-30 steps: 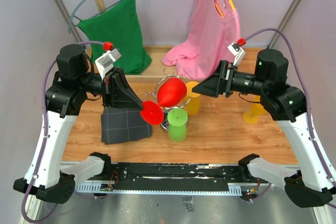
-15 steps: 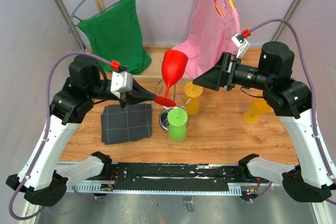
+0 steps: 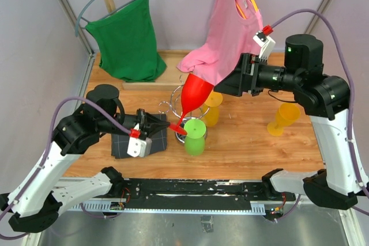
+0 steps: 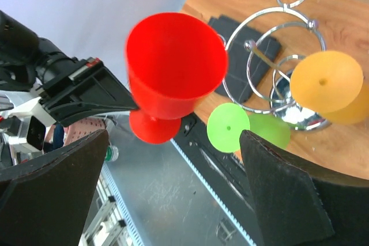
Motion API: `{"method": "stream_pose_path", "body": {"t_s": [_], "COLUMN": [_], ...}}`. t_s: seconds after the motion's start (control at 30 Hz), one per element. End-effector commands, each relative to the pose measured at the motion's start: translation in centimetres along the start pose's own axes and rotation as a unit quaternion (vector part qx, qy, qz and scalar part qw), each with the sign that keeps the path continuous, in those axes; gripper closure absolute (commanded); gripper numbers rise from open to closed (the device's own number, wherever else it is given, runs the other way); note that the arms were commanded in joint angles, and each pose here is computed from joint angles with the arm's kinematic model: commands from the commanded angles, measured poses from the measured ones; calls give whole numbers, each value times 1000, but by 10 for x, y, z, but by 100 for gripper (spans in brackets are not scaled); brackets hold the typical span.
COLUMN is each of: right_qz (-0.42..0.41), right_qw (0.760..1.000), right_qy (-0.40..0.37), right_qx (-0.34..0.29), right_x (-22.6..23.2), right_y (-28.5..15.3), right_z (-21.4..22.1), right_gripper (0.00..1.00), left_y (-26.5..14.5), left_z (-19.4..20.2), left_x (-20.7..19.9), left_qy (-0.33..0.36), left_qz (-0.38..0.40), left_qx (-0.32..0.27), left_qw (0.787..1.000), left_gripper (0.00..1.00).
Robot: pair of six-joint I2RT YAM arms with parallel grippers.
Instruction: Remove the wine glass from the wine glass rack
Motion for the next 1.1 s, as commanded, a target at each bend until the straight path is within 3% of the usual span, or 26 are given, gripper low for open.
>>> {"method": "stream_pose_path", "body": {"t_s": [0.0,0.5,1.07], "right_qz": [5,-14,-26], "right_qw": [998,991,978], "right_qy": [5,26,10], "right_qx": [62,134,208], "right_x": [-2,1,9], "right_y": [-3,-13,54], "right_z": [13,33,58], "right_gripper": [1,3,6], "left_y": [-6,-10,0], "left_z": [-6,5,11], "left_x": [-10,-51,-38], "left_qy": [81,217,221], "left_qz": [39,161,175], "left_qx": [-8,-11,-7], "left_qw": [996,963,960], "left_gripper": [100,100,100]}}
Point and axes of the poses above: each gripper's point midway between its finger pads, its own y axis out along the fingers, its own x axis along the line the jaws close on, z = x × y, the point moved 10 cm from there along -y, back along the fingers, and after that the axes turned 4 degrees about y, right-handed, at the moved point
